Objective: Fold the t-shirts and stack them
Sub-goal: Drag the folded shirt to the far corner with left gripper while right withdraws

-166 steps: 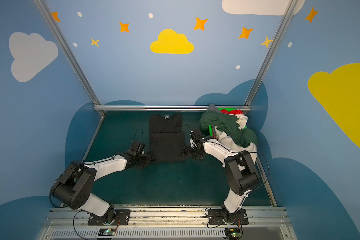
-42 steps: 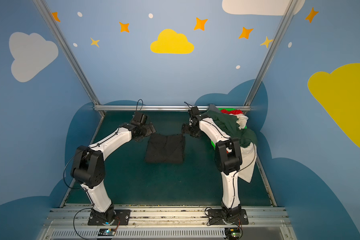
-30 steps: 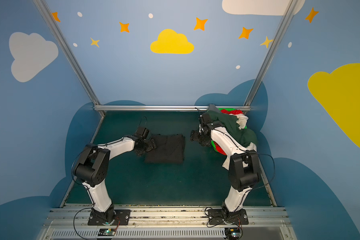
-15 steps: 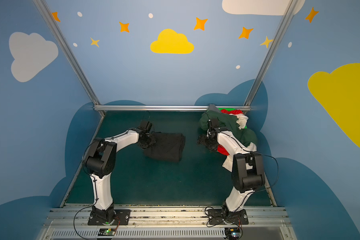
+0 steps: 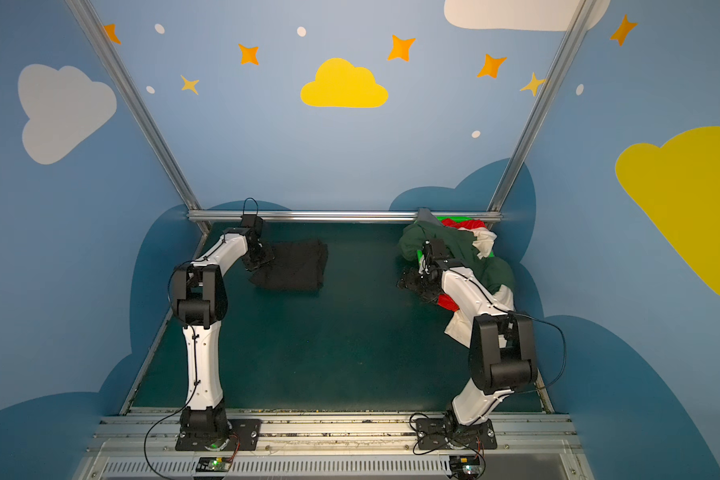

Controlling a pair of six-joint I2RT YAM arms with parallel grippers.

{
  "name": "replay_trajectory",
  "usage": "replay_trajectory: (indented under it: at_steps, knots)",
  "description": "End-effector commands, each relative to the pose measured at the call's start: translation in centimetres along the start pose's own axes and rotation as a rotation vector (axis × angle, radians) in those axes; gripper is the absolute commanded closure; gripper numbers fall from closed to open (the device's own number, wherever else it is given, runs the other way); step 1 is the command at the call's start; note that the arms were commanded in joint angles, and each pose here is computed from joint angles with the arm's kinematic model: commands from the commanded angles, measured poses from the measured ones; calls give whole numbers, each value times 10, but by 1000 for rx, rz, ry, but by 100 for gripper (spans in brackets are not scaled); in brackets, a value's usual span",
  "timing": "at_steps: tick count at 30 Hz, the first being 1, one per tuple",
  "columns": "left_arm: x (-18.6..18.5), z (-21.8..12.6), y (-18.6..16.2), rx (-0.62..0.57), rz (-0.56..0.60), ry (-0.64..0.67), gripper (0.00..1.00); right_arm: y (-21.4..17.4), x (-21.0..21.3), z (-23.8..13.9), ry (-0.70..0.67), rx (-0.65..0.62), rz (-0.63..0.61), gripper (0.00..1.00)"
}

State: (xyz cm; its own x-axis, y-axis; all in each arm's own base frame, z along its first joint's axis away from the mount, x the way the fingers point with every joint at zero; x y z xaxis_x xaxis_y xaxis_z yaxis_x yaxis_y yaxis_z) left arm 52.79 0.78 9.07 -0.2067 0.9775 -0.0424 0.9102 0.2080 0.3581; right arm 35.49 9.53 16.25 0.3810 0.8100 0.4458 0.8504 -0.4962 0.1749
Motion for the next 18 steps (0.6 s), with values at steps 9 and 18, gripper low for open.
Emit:
replay_trajectory:
  at_steps: [9,18]
  knots:
    - [102,1,35,45,51,154,96,21,-1,2,39,-69,-13,10]
    - [119,-32,46,-12,55,327,8,21,-6,-17,65,-207,-75,7]
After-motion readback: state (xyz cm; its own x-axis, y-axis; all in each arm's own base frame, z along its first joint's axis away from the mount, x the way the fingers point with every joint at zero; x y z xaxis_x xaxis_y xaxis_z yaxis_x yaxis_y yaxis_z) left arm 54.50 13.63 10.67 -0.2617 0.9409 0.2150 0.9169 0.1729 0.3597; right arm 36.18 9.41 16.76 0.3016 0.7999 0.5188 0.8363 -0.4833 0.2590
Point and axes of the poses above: each gripper's point midway between its finger pads, its own z axis out along the fingers, its own x axis along the line the jaws close on, y = z × x, the point moved 6 cm from there along -z, back along the fingers, and after that the axes turned 14 degrees about z, right-handed, at the moved point
